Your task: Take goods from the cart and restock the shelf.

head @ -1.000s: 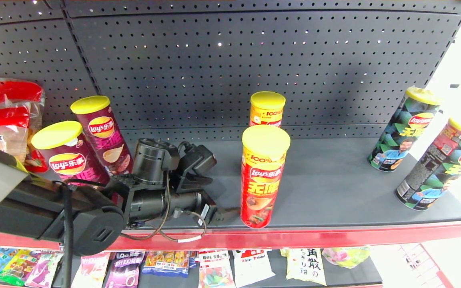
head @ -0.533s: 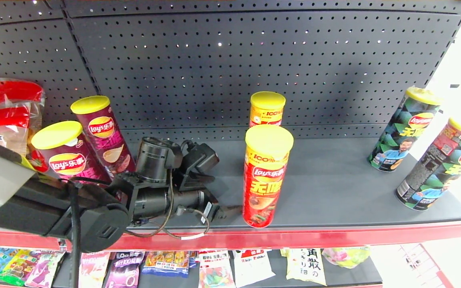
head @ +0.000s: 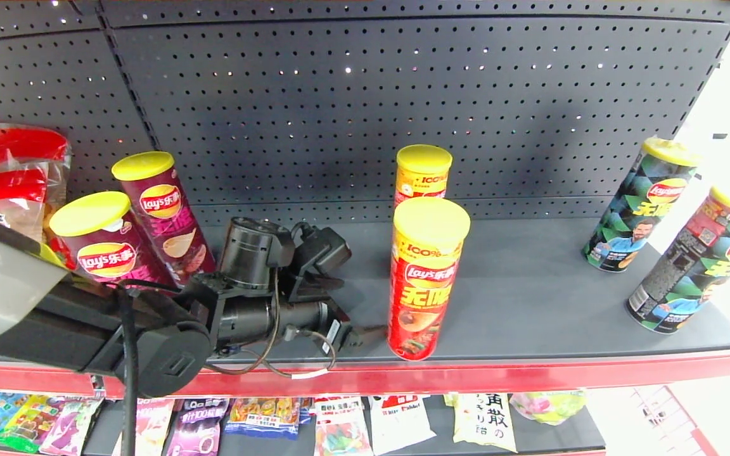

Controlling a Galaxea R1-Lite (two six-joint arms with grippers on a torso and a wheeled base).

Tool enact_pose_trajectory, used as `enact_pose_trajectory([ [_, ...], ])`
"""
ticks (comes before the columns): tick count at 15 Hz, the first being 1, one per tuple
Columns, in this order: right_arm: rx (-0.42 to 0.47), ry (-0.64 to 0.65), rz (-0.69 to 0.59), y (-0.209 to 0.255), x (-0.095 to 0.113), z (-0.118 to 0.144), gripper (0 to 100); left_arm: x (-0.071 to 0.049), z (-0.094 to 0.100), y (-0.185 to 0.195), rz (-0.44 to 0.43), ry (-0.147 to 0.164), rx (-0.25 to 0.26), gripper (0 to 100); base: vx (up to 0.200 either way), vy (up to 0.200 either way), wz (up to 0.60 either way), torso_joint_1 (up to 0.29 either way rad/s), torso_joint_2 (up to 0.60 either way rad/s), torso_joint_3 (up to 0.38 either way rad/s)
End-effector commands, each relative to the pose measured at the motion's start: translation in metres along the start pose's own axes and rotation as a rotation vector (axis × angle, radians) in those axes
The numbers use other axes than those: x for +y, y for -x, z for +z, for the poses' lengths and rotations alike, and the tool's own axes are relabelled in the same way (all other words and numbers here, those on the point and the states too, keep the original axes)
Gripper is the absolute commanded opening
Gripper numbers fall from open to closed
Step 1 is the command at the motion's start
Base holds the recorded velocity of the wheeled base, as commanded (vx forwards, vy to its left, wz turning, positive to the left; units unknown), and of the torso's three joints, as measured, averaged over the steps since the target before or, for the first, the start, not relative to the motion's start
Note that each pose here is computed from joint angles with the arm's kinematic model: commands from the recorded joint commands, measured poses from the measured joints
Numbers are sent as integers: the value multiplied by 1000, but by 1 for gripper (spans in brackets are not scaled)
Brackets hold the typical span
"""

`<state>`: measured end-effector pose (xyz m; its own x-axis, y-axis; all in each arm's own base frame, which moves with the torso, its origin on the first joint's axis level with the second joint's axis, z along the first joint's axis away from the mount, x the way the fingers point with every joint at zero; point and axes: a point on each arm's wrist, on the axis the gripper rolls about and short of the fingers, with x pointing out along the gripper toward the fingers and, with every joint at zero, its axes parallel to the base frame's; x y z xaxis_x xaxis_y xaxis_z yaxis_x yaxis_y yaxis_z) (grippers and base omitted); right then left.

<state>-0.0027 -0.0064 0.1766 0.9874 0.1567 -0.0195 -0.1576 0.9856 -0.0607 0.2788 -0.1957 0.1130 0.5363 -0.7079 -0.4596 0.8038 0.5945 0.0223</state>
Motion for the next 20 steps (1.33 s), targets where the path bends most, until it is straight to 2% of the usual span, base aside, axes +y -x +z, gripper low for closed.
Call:
enact_pose_trajectory([
  [1,4,1,1,-1,0,-1,100,0,0,-1,-1,0,0,100,0,0,0,0,0,0],
  [20,3,-5,1,0,0,-1,100,-2,0,-3,-4,-5,0,100,0,0,0,0,0,0],
])
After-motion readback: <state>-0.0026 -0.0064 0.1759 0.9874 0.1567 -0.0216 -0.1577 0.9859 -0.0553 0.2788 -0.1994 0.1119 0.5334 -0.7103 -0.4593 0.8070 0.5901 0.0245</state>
